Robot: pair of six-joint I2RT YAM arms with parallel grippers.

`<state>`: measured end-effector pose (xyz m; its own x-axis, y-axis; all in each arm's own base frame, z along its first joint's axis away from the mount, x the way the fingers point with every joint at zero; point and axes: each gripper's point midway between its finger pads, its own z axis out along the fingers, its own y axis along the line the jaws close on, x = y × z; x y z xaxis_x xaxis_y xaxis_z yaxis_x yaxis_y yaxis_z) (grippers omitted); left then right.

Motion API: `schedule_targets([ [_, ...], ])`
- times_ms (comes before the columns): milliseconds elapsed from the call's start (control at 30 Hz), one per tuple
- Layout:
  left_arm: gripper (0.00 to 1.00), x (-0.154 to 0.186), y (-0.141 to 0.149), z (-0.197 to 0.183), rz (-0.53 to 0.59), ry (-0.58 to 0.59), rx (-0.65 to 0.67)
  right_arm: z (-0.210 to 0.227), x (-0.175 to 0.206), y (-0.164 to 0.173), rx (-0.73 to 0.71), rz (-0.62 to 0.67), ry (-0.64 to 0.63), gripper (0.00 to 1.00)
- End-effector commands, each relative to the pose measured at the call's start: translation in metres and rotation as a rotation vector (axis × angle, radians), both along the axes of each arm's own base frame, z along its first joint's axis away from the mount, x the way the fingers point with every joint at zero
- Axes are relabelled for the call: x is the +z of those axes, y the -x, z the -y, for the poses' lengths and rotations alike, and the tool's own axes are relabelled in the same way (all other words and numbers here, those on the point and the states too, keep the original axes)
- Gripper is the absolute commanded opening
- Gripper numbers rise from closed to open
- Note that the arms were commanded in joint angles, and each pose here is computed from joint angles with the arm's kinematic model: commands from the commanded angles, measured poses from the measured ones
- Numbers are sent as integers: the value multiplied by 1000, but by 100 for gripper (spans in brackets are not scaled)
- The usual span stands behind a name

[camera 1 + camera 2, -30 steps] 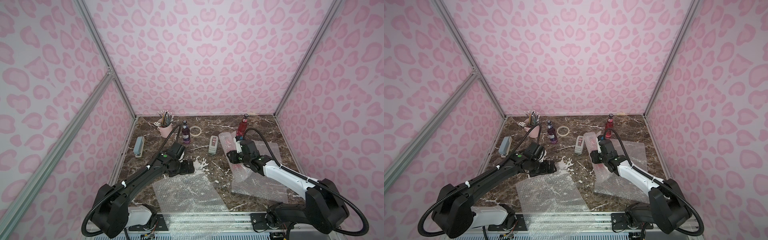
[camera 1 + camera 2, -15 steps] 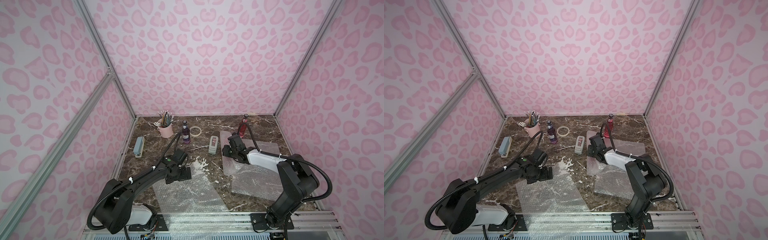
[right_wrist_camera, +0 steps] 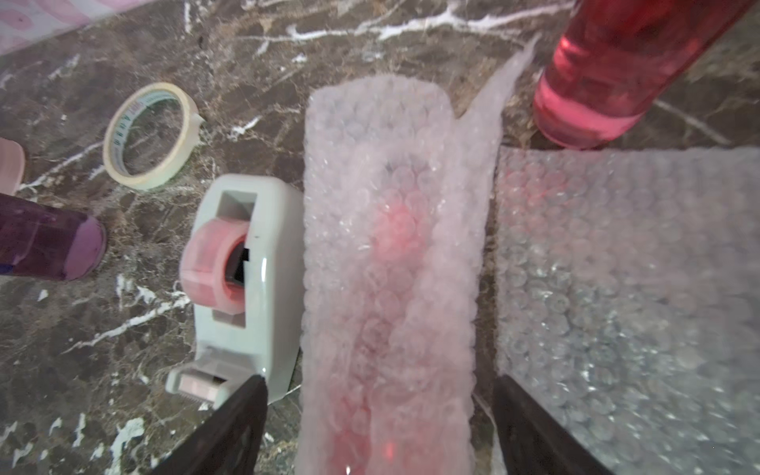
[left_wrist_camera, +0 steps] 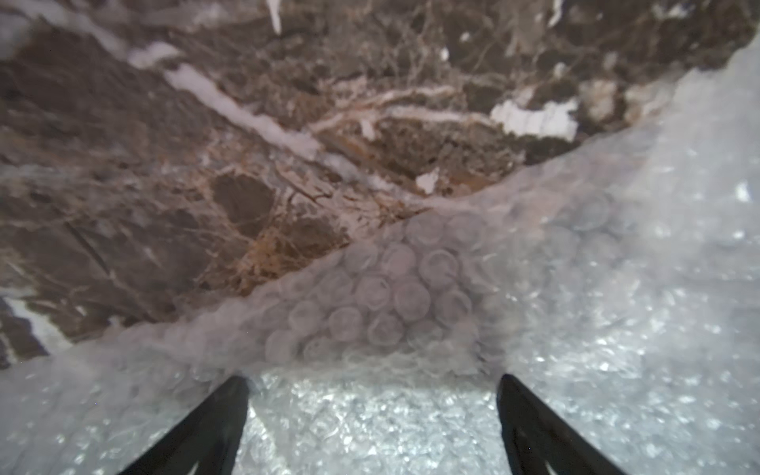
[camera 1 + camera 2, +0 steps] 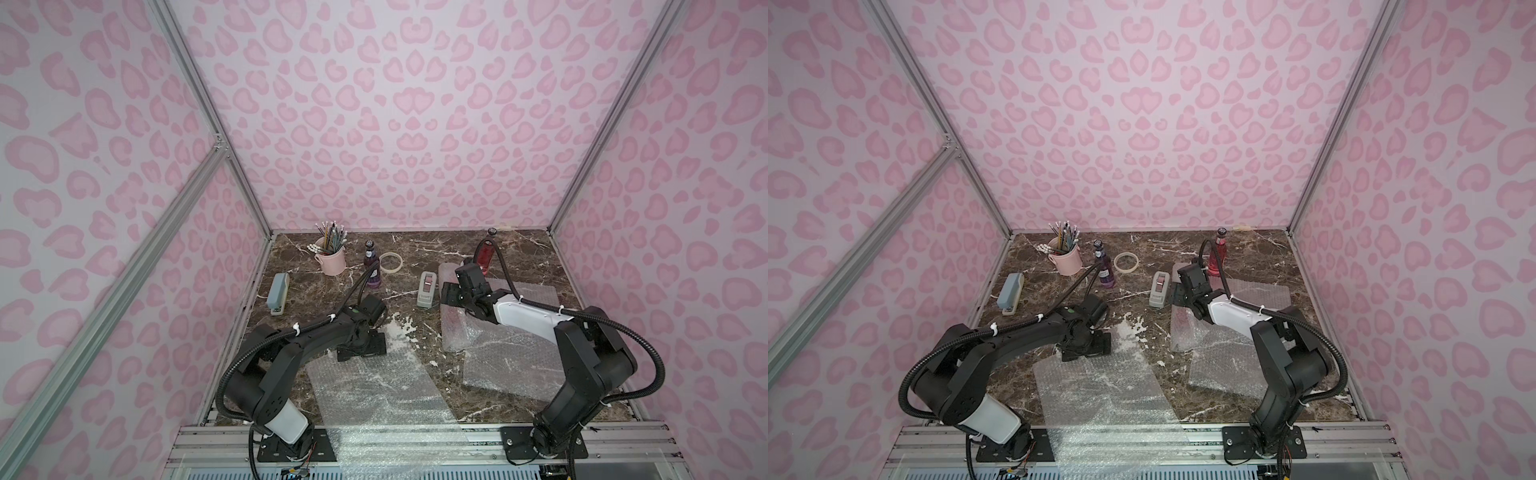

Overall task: Wrap wine bottles in bubble wrap
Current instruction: Place the bubble wrap at the center of the board, then move the bubble wrap to the center of the board.

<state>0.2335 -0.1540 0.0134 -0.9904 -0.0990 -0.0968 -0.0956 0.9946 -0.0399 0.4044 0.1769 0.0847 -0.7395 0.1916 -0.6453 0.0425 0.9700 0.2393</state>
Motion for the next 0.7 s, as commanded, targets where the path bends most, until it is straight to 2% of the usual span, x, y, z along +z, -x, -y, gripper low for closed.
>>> schedule_targets([
  [0, 85, -9, -7, 6, 3, -10, -44, 9, 10, 5, 3, 18, 55, 87],
  [100, 65, -12, -11, 5, 0, -46, -66, 13, 28, 8, 10, 56, 63, 87],
  [133, 62, -12, -12, 6, 0, -47, -74, 16, 32, 9, 6, 65, 67, 87],
  [167, 53, -12, -13, 8, -1, -39, -86, 16, 36, 10, 8, 73, 71, 87],
  [233, 29, -9, -19, 16, 5, -16, -113, 20, 41, 11, 7, 86, 88, 87],
  [267, 23, -6, -22, 20, 10, -8, -124, 21, 43, 12, 6, 92, 93, 87],
  [500, 21, 26, -58, 46, 105, -17, -362, 27, 58, 16, 14, 134, 98, 87],
  [667, 20, 23, -74, 47, 66, -118, -547, 32, 70, 20, 23, 165, 101, 88],
])
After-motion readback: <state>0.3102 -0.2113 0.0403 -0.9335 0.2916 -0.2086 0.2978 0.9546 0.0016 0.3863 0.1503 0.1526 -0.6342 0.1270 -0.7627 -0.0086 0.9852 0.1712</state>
